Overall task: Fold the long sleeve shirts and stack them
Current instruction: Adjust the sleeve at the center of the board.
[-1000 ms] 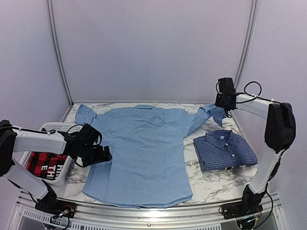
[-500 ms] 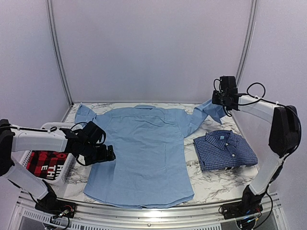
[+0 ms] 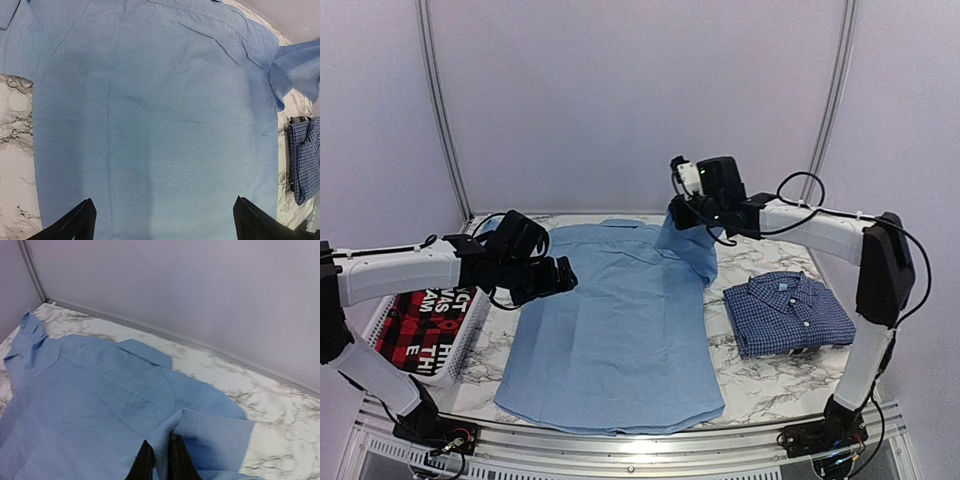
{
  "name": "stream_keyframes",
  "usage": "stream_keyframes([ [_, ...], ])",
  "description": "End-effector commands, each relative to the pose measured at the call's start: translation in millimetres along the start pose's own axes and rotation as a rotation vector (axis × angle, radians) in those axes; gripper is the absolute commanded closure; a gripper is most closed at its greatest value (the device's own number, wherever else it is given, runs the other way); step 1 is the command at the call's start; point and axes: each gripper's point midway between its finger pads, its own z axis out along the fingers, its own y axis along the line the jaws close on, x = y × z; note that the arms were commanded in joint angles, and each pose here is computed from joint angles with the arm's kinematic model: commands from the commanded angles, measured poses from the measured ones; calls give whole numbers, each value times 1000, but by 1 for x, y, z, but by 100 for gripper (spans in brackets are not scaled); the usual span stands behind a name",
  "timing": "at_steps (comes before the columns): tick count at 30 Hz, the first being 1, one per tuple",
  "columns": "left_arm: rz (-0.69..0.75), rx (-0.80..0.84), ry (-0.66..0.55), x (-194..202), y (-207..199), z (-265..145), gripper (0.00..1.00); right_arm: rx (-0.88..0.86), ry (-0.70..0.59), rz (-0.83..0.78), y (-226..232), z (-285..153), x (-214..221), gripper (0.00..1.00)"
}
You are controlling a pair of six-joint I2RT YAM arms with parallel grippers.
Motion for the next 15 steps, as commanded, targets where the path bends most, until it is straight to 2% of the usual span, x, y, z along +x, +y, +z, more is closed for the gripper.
stream_keyframes([
  [1,23,15,26,-4,-13,12,1,-194,100,-39,81,21,35,81],
  [5,25,28,37,-6,-20,21,1,-285,153,-31,110,23,48,48],
  [8,26,37,50,-4,-23,27,1,-267,141,-18,100,13,39,32],
  [11,23,50,58,-2,-25,31,1,-245,150,-7,81,6,44,28],
  [15,19,58,62,-1,-27,34,1,-258,182,6,59,1,64,34],
])
